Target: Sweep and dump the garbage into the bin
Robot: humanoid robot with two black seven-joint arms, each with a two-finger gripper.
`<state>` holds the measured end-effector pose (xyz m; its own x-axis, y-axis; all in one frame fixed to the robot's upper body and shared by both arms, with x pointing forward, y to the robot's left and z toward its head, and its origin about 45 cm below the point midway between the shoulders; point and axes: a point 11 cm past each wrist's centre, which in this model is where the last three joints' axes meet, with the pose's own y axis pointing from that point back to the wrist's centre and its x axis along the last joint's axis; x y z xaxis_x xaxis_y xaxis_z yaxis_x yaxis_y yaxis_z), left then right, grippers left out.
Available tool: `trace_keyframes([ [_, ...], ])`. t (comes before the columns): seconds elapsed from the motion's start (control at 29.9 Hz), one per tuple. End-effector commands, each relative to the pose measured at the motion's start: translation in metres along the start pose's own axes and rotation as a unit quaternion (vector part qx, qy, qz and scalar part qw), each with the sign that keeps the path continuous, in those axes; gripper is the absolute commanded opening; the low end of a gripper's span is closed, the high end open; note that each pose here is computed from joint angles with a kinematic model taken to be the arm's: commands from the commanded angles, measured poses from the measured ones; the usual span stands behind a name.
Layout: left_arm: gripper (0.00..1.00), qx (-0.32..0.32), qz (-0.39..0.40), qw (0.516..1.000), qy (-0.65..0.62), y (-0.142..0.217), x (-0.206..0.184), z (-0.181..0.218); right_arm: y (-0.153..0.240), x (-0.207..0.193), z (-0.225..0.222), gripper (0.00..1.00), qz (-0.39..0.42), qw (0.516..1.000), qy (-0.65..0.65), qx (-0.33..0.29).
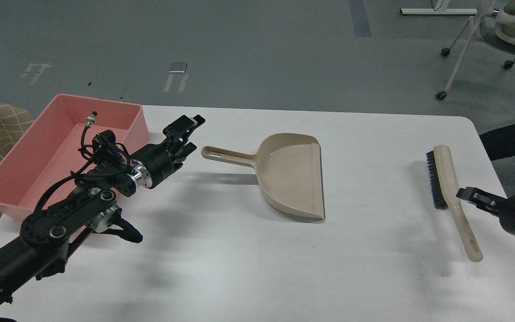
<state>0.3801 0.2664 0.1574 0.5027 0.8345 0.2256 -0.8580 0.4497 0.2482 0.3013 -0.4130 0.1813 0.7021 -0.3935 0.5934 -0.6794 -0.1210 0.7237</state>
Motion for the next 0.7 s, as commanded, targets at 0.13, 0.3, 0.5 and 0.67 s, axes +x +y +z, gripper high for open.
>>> trace_keyframes([
  [0.13, 0.98, -0.003, 0.020, 1.000, 0.012, 0.003, 0.022, 0.010, 0.004, 0.012, -0.005, 0.53, 0.017, 1.000, -0.007, 0.010],
  [0.3, 0.98, -0.028, 0.050, 0.998, 0.035, 0.006, 0.058, 0.039, 0.026, 0.064, -0.012, 1.00, 0.106, 0.992, -0.050, 0.037],
  [0.5, 0.98, -0.077, 0.088, 0.990, 0.080, 0.014, 0.105, 0.084, 0.036, 0.122, -0.068, 1.00, 0.201, 0.960, -0.124, 0.147],
  [0.67, 0.98, -0.120, 0.116, 0.978, 0.123, 0.021, 0.128, 0.108, 0.036, 0.146, -0.102, 1.00, 0.225, 0.937, -0.163, 0.212],
])
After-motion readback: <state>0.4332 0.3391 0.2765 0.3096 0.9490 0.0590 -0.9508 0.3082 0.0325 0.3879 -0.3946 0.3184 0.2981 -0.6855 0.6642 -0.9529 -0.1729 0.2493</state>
